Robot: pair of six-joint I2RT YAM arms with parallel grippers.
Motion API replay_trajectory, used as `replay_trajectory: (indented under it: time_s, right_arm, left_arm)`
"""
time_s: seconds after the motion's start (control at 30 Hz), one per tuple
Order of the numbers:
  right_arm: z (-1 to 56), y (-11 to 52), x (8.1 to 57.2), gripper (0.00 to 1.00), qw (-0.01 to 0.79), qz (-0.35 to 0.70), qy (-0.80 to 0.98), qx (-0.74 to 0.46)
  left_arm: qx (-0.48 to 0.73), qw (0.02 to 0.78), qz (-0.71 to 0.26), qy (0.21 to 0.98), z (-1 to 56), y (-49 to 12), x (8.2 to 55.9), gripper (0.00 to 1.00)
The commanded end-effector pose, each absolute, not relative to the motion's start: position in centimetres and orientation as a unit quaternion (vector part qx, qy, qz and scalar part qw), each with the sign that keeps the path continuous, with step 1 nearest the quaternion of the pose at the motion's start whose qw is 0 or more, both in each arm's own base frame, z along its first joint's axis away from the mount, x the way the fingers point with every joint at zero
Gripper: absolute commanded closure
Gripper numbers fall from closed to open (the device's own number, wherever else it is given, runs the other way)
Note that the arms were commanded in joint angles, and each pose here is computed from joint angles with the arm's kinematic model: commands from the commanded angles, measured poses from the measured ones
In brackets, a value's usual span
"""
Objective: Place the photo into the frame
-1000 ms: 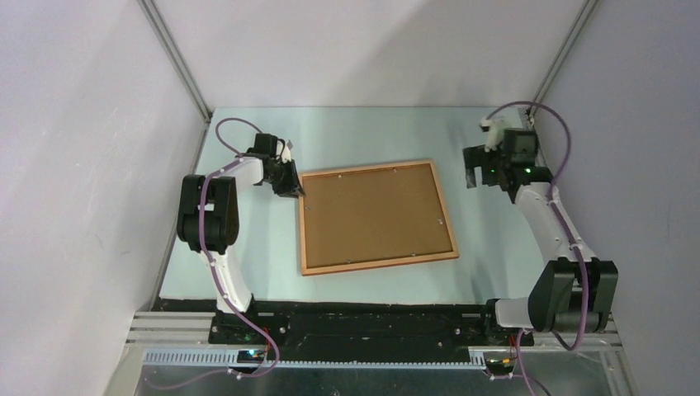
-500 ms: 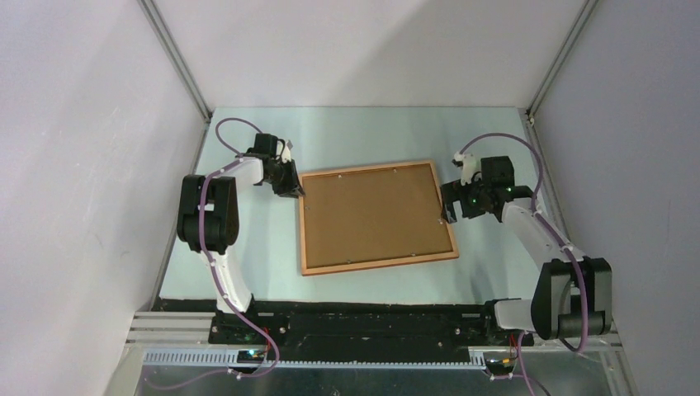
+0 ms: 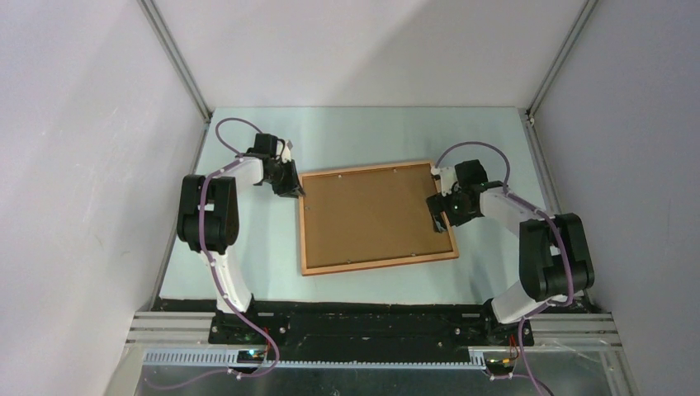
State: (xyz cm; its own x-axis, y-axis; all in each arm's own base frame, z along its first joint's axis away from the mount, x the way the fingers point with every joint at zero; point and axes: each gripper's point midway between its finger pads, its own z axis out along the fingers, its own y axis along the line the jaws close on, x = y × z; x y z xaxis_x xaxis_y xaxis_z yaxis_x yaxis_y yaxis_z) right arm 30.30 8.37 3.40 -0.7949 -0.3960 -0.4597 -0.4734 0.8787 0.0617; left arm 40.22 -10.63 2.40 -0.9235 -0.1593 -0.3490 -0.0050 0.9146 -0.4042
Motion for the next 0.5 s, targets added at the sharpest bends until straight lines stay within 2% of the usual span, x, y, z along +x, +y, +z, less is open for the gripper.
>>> replay_trajectory:
  time_s: [0.0,0.17,0.47]
  right_arm:
    - [4.3,8.5,33.0,0.18,0.252,0.073,0.933,-0.245]
    - [3.7,8.7,33.4,0.27,0.243,0.081,0.935,-0.246]
    - [3.2,9.1,34.2,0.37,0.236,0.091,0.936,-0.246]
  left_arm:
    - [-0.026,0.183,-0.203,0.962,2.9,-10.8,39.6,1.0]
    - [-0.026,0.184,-0.204,0.961,2.9,-10.8,39.6,1.0]
    - [-0.026,0.183,-0.204,0.961,2.9,-10.8,39.7,1.0]
